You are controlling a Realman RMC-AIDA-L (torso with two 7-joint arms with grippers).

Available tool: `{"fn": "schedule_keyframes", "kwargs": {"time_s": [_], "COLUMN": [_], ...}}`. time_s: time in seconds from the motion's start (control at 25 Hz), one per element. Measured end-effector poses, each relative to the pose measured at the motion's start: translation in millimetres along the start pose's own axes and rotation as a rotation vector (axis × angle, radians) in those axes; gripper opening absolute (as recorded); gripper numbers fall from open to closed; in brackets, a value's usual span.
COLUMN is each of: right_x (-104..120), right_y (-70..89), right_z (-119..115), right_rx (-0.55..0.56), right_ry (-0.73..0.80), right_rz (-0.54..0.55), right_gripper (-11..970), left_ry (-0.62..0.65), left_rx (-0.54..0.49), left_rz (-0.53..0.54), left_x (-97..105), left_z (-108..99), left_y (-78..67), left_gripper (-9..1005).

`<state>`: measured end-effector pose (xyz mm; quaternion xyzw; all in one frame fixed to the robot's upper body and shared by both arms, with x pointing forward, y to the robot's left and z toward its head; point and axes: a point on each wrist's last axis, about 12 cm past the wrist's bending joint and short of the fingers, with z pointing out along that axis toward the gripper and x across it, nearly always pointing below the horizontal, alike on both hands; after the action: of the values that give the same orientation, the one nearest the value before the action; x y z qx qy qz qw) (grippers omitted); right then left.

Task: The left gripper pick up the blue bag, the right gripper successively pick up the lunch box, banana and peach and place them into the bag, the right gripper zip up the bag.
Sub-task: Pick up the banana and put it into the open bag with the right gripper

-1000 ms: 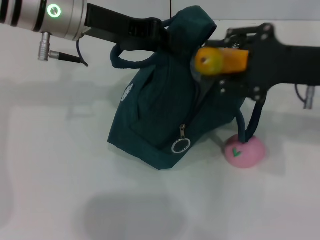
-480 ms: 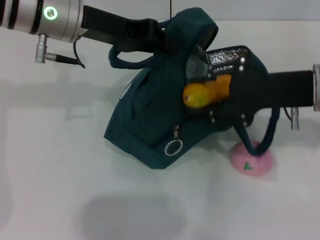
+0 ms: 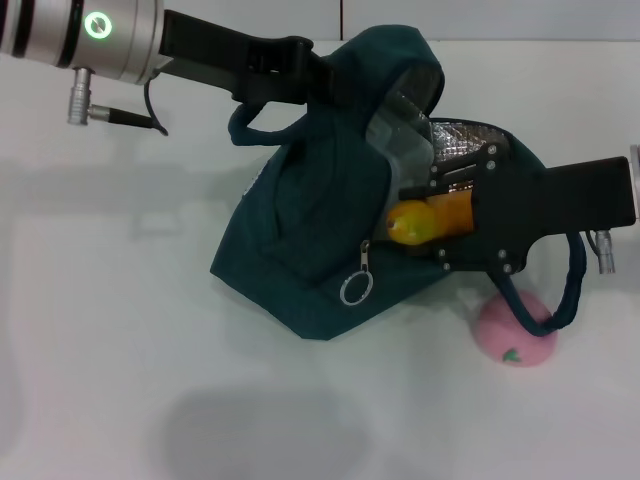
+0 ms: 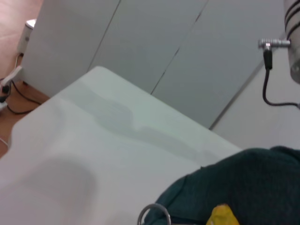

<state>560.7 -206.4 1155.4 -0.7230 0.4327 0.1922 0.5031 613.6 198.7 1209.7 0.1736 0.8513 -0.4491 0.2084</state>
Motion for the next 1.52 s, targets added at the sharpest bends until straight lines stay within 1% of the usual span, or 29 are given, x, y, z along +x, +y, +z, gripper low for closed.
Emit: {"fn": "schedule_keyframes", "kwargs": {"time_s": [0.36,0.44,0.56,0.84,1.04,1.08,1.2,1.4,1.52], "right_x": [3.7,3.8,1.1,-3.7,-4.7,-5.9,-9.8,-17.5,-20.3], "right_y": [-18.1,-20.4,-25.5,-36.1,-42.8,-47.2,-48.8,-45.7,-42.0], "right_z": [0.5,1.7,6.1,12.1,6.8,-0.8,-5.3,-13.6,-16.3], "right_rx": [-0.001,-0.017,-0.070,-0.131,-0.098,-0.039,0.005,0.082,0.111], "right_ry": [0.095,0.113,0.142,0.192,0.190,0.149,0.084,-0.060,-0.139], "right_rz": [0.063,0.085,0.135,0.209,0.237,0.245,0.233,0.175,0.168], "right_gripper": [448,448,448,448,447,447,447,447,447], "left_ry": [0.006,0.007,0.007,0.010,0.018,0.018,0.018,0.020,0.021], "left_rx": [0.003,0.003,0.004,0.005,0.010,0.009,0.008,0.009,0.010], "left_rz": [-0.003,-0.004,-0.005,-0.005,-0.003,-0.004,-0.009,-0.010,-0.012], "left_x": [1.3,1.6,1.9,2.6,4.2,4.9,6.9,7.7,8.3], "left_z": [2.0,2.1,2.2,3.3,3.2,2.9,2.4,2.4,2.3], "left_y": [0.2,0.3,0.6,0.3,0.3,0.8,2.2,2.8,3.0], "left_gripper": [47,47,47,47,48,48,48,48,48]}}
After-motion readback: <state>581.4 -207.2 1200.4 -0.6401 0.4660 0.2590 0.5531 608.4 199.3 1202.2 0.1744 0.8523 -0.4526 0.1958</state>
